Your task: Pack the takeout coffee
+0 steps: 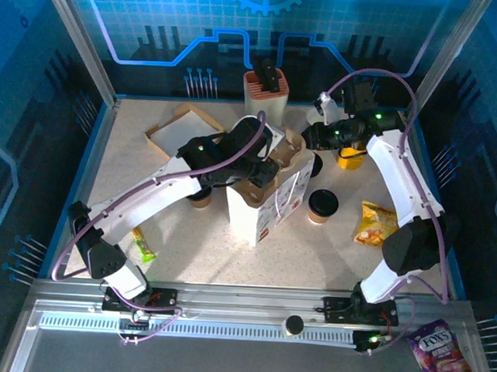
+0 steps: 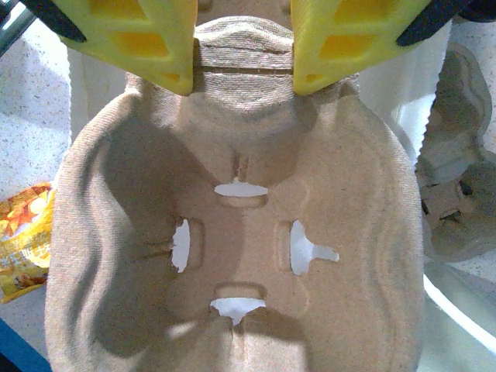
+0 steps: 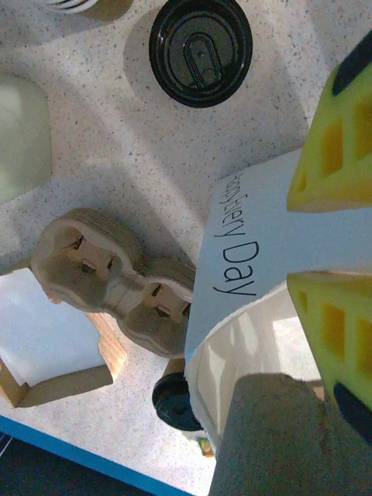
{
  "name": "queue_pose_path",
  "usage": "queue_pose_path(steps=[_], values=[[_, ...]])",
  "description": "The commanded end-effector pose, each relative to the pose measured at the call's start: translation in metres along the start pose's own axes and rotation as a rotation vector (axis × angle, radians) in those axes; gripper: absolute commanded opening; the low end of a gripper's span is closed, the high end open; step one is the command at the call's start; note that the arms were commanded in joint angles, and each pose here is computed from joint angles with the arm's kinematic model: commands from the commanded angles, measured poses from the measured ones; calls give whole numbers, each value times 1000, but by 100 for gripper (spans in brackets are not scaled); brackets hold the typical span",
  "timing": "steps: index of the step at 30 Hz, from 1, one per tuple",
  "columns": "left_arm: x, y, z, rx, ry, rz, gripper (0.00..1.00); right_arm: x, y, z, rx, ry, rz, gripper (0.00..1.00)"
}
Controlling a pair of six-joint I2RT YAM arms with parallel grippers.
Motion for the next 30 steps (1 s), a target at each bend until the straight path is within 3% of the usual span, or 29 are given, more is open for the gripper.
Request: queue_pose_path(steps=[1,15,30], values=[[10,-4,-2,18,-18,61,30,3,5,-2,-15,-11,9,23],[15,-8,-3,23,-20,95,30,4,7,0,-22,2,3,8],[20,-14,-5,47,-20,156,30,6,16,6,-72,28,-51,1]])
Point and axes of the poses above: each hand's point on the last joint's axis, 136 mm out from that joint toward the fingers, its own y axis back along the fingers, its own z axis along the line the jaws close on, x = y × z, the point moved 10 cm from there along y, back along the fingers, and after that the axes turned 10 degrees about -y, right-handed, at the moved point
